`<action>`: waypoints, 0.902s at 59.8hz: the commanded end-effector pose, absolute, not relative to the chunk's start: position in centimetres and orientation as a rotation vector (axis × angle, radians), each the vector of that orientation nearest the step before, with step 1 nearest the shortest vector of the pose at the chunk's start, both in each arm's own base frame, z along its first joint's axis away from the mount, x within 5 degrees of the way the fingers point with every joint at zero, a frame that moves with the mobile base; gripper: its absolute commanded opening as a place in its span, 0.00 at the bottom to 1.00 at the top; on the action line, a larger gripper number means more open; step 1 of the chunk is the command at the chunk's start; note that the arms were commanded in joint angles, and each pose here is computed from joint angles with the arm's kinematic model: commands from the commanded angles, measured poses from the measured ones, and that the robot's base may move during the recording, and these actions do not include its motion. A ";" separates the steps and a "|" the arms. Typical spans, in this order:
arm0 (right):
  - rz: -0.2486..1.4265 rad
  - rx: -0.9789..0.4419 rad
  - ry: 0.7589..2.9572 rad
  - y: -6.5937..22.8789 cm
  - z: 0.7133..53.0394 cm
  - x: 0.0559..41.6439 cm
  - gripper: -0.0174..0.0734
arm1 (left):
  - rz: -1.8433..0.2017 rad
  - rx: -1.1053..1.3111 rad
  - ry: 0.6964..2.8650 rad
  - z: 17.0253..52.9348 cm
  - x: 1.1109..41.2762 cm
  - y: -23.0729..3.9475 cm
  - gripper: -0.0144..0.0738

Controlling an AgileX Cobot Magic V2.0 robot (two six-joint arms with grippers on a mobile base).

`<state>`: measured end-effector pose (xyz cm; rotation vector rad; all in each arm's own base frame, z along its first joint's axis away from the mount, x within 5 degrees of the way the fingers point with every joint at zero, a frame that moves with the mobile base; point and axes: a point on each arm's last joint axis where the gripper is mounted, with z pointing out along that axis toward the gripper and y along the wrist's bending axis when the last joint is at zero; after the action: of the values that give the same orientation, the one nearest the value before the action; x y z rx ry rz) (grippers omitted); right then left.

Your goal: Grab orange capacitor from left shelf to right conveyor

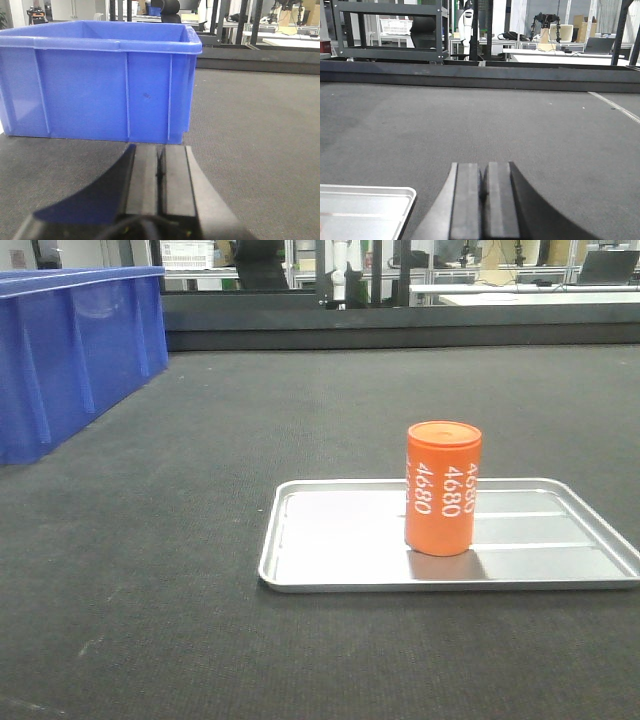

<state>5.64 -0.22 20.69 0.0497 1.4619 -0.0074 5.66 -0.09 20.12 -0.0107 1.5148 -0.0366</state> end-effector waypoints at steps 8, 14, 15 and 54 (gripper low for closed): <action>-0.019 0.040 1.353 -0.2 22.1 5.2 0.25 | -0.044 -0.009 1.438 20.2 5.6 -0.1 0.02; -0.018 0.040 1.367 -0.2 22.0 5.3 0.25 | -0.044 -0.009 1.438 20.2 5.6 -0.1 0.02; -0.018 0.040 1.368 -0.2 22.0 5.3 0.25 | -0.044 -0.009 1.438 20.2 5.6 -0.1 0.02; -0.011 0.045 1.395 -0.2 21.7 5.3 0.25 | -0.044 -0.009 1.438 20.2 5.6 -0.1 0.02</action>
<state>5.69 -0.20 20.17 0.0508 1.5197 -0.0037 5.66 -0.09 20.12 -0.0107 1.5148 -0.0366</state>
